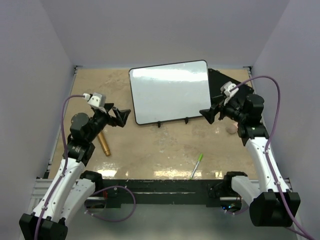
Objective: Write a sentence on the whiteboard
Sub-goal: Pick up the whiteboard marker from the corner of the board.
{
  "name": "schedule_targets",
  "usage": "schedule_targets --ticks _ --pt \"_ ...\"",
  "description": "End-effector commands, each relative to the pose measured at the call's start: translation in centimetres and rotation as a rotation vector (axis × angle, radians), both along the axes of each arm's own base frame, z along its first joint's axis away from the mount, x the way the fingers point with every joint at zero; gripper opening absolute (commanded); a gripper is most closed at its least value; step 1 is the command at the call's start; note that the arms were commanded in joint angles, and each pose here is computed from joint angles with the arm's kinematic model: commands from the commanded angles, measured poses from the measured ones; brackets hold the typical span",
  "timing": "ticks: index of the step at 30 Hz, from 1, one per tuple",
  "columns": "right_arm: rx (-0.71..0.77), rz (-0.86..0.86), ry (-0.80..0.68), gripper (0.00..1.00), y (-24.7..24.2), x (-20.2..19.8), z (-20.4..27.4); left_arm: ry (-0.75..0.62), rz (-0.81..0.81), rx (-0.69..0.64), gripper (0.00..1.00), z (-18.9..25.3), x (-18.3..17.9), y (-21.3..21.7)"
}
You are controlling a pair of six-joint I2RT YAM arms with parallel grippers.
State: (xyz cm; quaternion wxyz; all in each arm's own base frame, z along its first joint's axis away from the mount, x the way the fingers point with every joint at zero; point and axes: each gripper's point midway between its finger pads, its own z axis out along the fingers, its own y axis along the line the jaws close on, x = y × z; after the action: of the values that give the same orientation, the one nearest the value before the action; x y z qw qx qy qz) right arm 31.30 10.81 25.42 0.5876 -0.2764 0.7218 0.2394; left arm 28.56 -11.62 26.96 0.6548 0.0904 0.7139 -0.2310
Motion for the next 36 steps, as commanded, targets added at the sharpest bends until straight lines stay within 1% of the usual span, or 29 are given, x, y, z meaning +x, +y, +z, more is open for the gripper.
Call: schedule_targets --ticks 1,4,5,6,7,8,9,10,11,12,13,14,15,16,17,18,19,20,21,22,25,30,36 --pt "-0.126 0.134 -0.099 0.99 0.7 -2.0 -0.9 -0.003 -0.285 -0.075 0.98 1.5 -2.4 -4.8" --pt "-0.157 0.139 -0.062 0.99 0.4 -1.7 -2.2 0.095 -0.376 -0.103 0.97 1.1 -3.5 -7.6" --pt "-0.161 0.152 -0.039 0.99 0.5 -1.9 -2.3 0.142 -0.433 -0.101 0.97 0.6 -4.8 -9.5" --pt "-0.165 0.161 -0.010 0.99 0.5 -1.7 -2.9 0.177 -0.453 -0.109 0.95 0.4 -5.3 -10.7" --pt "-0.174 0.165 -0.003 0.99 0.4 -1.5 -3.0 0.186 -0.428 -0.104 0.95 0.2 -5.2 -11.5" --pt "-0.181 0.157 0.010 0.99 0.2 -1.4 -2.9 0.244 -0.505 -0.073 0.94 -1.0 -7.8 -14.1" --pt "-0.191 0.147 0.018 0.99 0.0 -1.2 -3.1 0.289 -0.507 -0.061 0.92 -1.9 -8.3 -15.6" --pt "-0.207 0.132 0.018 0.99 -0.3 -1.0 -3.0 0.308 -0.462 -0.042 0.89 -2.7 -8.2 -16.5" --pt "-0.209 0.109 0.018 0.99 -0.6 -0.7 -2.8 0.331 -0.516 -0.022 0.86 -3.3 -10.4 -18.7" --pt "-0.218 0.059 0.017 0.99 -1.2 -0.3 -2.6 0.392 -0.499 -0.005 0.83 -4.9 -10.7 -20.4" --pt "-0.204 0.019 0.021 0.98 -1.5 -0.1 -2.2 0.403 -0.455 0.022 0.83 -5.7 -10.6 -21.3" --pt "-0.208 -0.013 0.006 0.99 -1.9 0.3 -1.8 0.435 -0.484 0.064 0.82 -6.7 -12.5 -22.9" --pt "-0.214 -0.058 0.004 0.99 -2.5 0.7 -1.6 0.488 -0.452 0.089 0.82 -8.0 -12.4 -24.8" --pt "-0.210 -0.082 0.004 0.99 -2.8 0.8 -1.4 0.499 -0.404 0.112 0.83 -8.7 -12.2 -25.5" --pt "-0.208 -0.102 -0.011 0.99 -3.0 0.9 -0.9 0.526 -0.412 0.148 0.82 -9.6 -13.3 -26.6" --pt "-0.209 -0.117 -0.016 0.99 -3.2 1.0 -0.7 0.551 -0.386 0.156 0.82 -10.4 -13.1 -28.3" --pt "-0.211 -0.146 -0.013 0.99 -3.6 1.1 -0.6 0.551 -0.354 0.174 0.82 -10.9 -12.9 -28.9" --pt "-0.209 -0.155 -0.022 0.99 -3.7 1.2 -0.3 0.568 -0.355 0.208 0.83 -11.6 -13.6 -29.6" --pt "-0.208 -0.166 -0.020 0.99 -3.9 1.2 -0.3 0.575 -0.316 0.220 0.82 -12.1 -13.1 -31.0" --pt "-0.207 -0.178 -0.020 0.99 -4.1 1.3 -0.2 0.582 -0.300 0.238 0.82 -12.6 -13.0 -31.5" --pt "-0.205 -0.199 -0.020 0.99 -4.4 1.4 0.0 0.604 -0.283 0.301 0.80 -14.4 -13.1 -33.5" --pt "-0.207 -0.217 -0.013 0.99 -4.7 1.5 0.0 0.617 -0.293 0.351 0.64 -16.9 -12.9 -35.6" --pt "-0.202 -0.204 -0.007 0.99 -4.5 1.4 0.0 0.625 -0.325 0.412 0.56 -18.9 -12.9 -37.5"
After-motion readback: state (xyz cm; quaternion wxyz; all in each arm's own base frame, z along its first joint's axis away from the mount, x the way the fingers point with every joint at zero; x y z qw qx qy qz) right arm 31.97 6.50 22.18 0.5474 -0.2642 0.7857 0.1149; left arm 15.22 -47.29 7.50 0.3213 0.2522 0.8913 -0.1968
